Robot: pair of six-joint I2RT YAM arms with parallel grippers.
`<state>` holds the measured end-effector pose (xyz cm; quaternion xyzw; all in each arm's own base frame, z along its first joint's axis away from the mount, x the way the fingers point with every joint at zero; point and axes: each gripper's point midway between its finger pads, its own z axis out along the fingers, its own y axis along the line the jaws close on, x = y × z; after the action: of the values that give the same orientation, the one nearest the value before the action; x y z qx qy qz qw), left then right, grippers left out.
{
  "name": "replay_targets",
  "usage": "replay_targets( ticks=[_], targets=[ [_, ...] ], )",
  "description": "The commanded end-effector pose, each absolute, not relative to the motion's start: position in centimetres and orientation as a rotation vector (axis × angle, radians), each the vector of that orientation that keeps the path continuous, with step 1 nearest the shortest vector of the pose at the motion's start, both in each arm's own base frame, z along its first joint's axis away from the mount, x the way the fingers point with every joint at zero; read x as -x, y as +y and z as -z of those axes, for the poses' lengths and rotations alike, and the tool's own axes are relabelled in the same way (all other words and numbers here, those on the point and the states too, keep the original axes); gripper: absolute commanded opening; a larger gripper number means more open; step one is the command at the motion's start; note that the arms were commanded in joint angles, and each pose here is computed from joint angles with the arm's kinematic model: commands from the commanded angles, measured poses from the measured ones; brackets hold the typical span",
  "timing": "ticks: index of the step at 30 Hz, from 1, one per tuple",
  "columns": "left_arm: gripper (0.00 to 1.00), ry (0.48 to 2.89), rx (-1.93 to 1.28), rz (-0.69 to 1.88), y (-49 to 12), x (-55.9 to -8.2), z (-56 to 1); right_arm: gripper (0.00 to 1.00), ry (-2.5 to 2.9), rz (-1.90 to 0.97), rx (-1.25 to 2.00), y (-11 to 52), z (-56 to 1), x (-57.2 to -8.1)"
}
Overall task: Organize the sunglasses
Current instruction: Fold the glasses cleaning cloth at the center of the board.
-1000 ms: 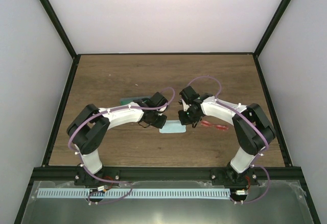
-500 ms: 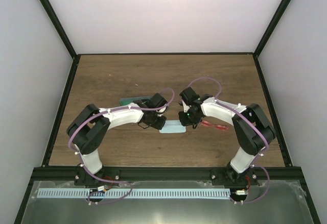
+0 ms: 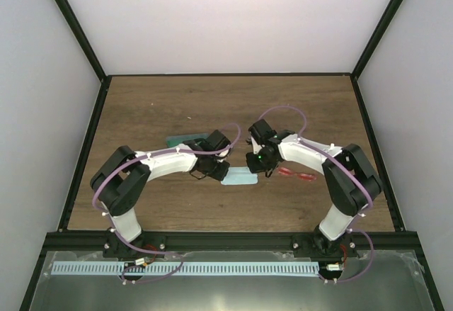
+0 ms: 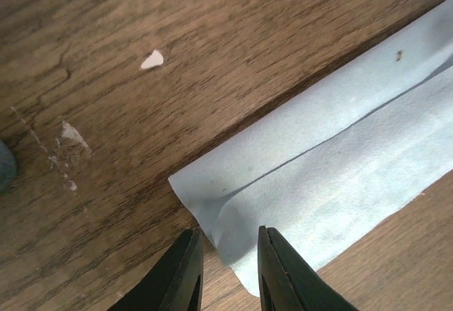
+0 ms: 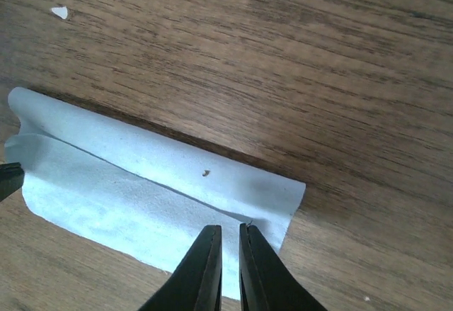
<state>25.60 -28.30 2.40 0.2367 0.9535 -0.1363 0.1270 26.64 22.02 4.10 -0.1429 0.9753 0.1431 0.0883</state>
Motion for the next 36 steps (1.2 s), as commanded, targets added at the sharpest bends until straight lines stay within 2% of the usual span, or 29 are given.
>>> replay_targets(
  ticks=[1, 8, 36],
  targets=[
    [0.24, 2.700, -0.675, 0.470, -29.3, -26.1, -4.6, 0.09, 2.875, -0.476, 0.428, 23.6, -4.5, -27.6],
    [0.24, 2.697, -0.666, 0.496, -29.7, -26.2, -5.0, 0.03, 2.921, -0.446, 0.430, 23.3, -2.8, -27.1],
    [0.24, 2.734, -0.624, 0.496, -31.1, -27.5, -3.3, 0.05, 2.958, -0.496, 0.494, 23.3, -3.7, -23.0]
  ],
)
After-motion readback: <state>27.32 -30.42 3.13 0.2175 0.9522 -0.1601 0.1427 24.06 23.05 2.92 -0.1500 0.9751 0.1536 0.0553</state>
